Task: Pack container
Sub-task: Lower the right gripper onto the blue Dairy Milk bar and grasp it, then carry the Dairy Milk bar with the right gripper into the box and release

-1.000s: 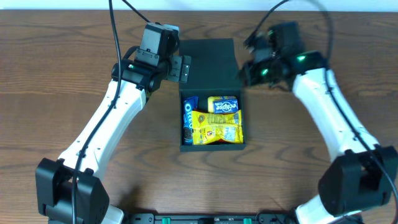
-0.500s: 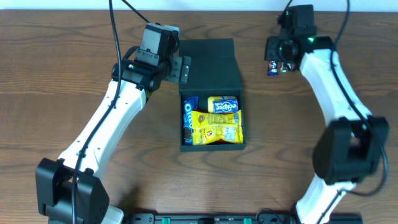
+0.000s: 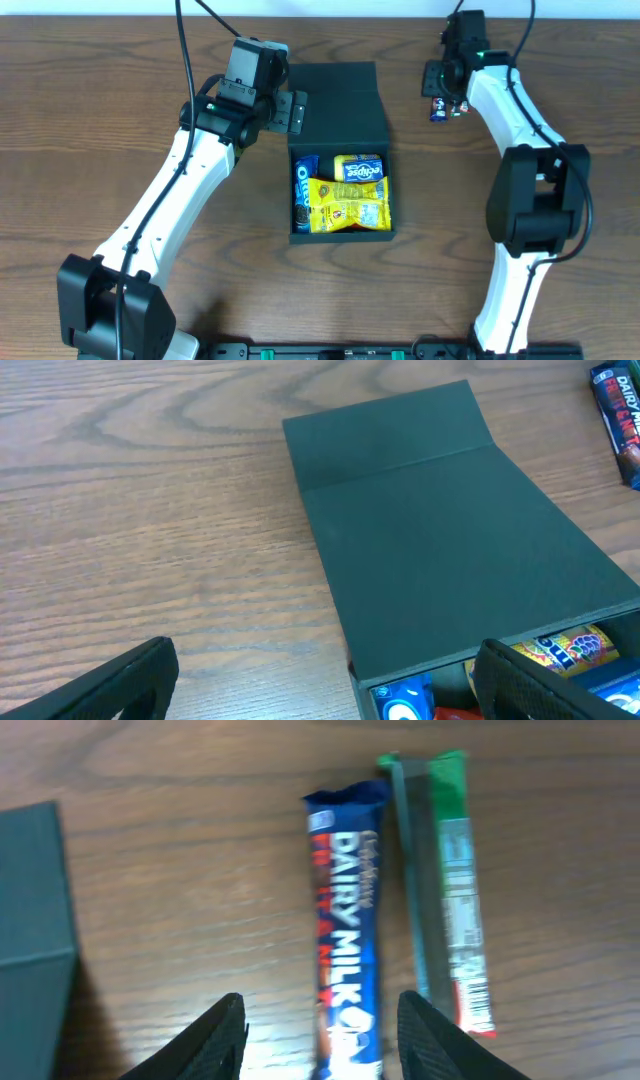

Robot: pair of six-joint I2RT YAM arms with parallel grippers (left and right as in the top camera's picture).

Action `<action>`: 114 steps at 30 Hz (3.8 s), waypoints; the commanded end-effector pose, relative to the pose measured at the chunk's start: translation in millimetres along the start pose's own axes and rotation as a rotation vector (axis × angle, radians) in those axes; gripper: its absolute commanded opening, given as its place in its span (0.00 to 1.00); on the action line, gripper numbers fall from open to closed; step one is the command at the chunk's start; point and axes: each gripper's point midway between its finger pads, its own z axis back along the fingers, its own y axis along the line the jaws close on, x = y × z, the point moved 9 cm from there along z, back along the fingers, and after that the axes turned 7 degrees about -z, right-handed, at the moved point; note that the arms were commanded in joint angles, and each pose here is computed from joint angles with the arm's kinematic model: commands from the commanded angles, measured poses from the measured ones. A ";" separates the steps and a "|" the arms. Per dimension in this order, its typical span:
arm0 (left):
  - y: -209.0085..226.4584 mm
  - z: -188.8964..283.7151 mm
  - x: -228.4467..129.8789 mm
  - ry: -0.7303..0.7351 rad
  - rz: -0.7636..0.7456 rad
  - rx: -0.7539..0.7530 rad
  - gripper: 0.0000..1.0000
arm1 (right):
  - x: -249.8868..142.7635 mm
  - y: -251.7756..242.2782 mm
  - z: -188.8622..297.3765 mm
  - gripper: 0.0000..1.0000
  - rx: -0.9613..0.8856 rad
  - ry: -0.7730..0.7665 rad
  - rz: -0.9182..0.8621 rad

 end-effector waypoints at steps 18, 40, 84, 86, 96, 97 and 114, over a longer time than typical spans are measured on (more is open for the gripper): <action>1.6 -0.9 -1.5 0.004 0.012 -0.007 0.95 | -3.1 -6.0 -35.0 0.41 0.055 0.040 -0.066; 1.6 -0.8 -1.4 0.004 0.013 -0.007 0.96 | -22.4 -9.0 -54.3 0.41 0.023 0.128 -0.062; 98.4 4.5 -9.0 -0.011 0.193 0.118 0.95 | -141.5 124.0 189.3 0.02 0.132 0.318 0.166; 102.7 5.1 -8.1 -0.022 0.200 0.125 0.95 | -158.3 140.8 184.8 0.02 0.156 0.315 0.165; 118.0 7.5 -12.2 -0.017 0.232 0.150 0.95 | -208.6 189.0 174.6 0.02 0.228 0.315 0.144; 118.0 7.5 -12.1 -0.018 0.232 0.150 0.95 | -212.0 190.9 174.1 0.02 0.225 0.322 0.139; 118.1 7.5 -12.3 -0.017 0.232 0.150 0.95 | -250.7 203.1 154.7 0.02 0.126 0.411 0.103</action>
